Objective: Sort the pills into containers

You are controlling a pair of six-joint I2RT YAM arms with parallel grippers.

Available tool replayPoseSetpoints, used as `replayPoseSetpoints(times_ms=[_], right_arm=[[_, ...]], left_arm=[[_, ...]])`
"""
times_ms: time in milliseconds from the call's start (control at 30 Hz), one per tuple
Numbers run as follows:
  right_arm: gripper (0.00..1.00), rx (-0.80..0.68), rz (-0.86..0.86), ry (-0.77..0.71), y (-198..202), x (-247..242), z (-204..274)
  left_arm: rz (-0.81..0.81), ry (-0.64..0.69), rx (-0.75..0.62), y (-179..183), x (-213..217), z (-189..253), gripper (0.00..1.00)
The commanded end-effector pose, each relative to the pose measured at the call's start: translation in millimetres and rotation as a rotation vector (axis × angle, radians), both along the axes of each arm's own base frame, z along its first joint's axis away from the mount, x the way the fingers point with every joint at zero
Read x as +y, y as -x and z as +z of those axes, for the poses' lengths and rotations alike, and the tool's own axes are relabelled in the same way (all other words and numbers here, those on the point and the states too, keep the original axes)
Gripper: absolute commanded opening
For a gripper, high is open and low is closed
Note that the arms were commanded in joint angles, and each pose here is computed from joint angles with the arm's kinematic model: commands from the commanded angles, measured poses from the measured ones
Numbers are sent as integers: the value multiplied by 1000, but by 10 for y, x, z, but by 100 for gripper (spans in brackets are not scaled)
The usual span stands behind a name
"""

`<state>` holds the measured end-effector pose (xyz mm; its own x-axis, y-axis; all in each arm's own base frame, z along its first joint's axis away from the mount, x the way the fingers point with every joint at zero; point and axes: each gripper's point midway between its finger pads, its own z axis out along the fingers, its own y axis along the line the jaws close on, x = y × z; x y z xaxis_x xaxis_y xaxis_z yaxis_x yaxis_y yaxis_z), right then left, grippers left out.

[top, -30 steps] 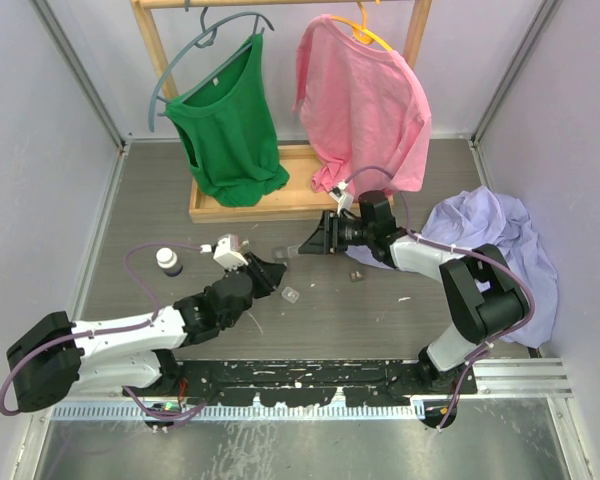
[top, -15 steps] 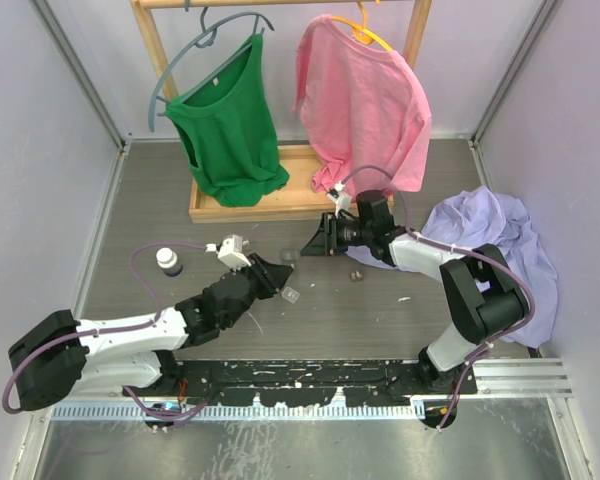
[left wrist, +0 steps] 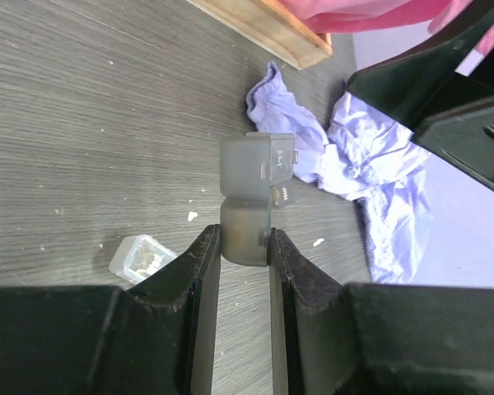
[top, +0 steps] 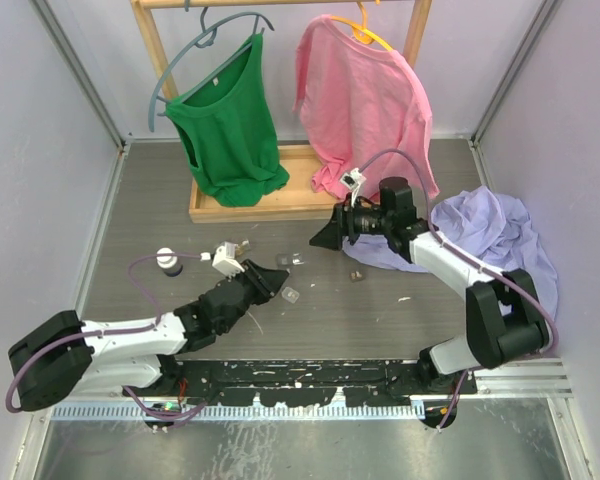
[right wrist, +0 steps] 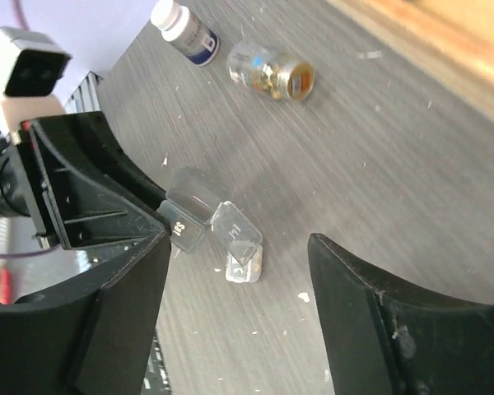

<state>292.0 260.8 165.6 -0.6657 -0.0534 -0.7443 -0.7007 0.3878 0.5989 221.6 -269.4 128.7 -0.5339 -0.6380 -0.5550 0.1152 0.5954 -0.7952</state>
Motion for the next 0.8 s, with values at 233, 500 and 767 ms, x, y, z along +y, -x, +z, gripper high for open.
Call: replayPoseSetpoints(times_ms=[233, 500, 767], right_arm=[[75, -304, 153, 94, -23, -181, 181], [74, -318, 100, 244, -173, -347, 13], [74, -332, 65, 259, -217, -517, 38]], left_arm=[[31, 208, 20, -205, -173, 265, 0], [43, 240, 123, -358, -531, 59, 0], [117, 211, 197, -411, -774, -276, 0]])
